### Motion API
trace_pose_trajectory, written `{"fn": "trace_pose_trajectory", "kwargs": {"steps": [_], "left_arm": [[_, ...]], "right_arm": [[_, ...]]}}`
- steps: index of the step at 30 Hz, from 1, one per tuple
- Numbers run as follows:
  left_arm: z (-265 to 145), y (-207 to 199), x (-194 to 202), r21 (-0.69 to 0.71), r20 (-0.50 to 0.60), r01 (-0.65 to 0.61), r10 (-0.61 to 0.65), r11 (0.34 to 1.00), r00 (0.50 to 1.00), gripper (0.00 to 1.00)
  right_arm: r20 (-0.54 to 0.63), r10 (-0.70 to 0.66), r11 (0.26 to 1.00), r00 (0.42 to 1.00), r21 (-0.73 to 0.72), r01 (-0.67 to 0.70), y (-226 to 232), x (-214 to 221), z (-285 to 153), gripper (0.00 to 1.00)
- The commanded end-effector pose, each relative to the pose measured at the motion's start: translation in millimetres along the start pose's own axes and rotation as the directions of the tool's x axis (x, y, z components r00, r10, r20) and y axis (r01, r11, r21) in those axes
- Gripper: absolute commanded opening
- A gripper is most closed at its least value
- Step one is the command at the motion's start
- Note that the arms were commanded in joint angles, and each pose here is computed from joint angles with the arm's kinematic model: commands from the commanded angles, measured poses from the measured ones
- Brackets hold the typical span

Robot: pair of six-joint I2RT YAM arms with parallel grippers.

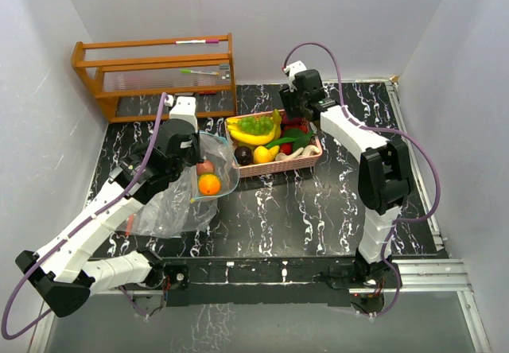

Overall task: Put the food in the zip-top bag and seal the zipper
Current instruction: Place the fake fruit in the zipper food storage bag, then adjust the bin at the center of the board.

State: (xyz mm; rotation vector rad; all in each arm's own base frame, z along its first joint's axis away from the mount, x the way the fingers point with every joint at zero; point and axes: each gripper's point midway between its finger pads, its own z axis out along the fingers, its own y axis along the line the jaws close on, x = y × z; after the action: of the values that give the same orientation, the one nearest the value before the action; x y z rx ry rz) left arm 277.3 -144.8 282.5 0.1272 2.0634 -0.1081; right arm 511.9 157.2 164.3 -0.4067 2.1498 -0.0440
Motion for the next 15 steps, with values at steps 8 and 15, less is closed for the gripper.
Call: {"fn": "trace_pose_trajectory", "kwargs": {"steps": [8,15], "left_arm": [[-8,12,-18,-0.055,0.044,0.009,-0.006,0.998,0.999,0.00],[-6,12,-20,-0.059,0.046,0.009,-0.006,0.998,0.999,0.00]], "right_arm": [[0.225,-0.202,0.932,0.953,-0.255,0.258,11,-21,-7,0.64],[0.207,-0.239,0.899,0.949,-0.321,0.297,21,-4,6,0.64]]}}
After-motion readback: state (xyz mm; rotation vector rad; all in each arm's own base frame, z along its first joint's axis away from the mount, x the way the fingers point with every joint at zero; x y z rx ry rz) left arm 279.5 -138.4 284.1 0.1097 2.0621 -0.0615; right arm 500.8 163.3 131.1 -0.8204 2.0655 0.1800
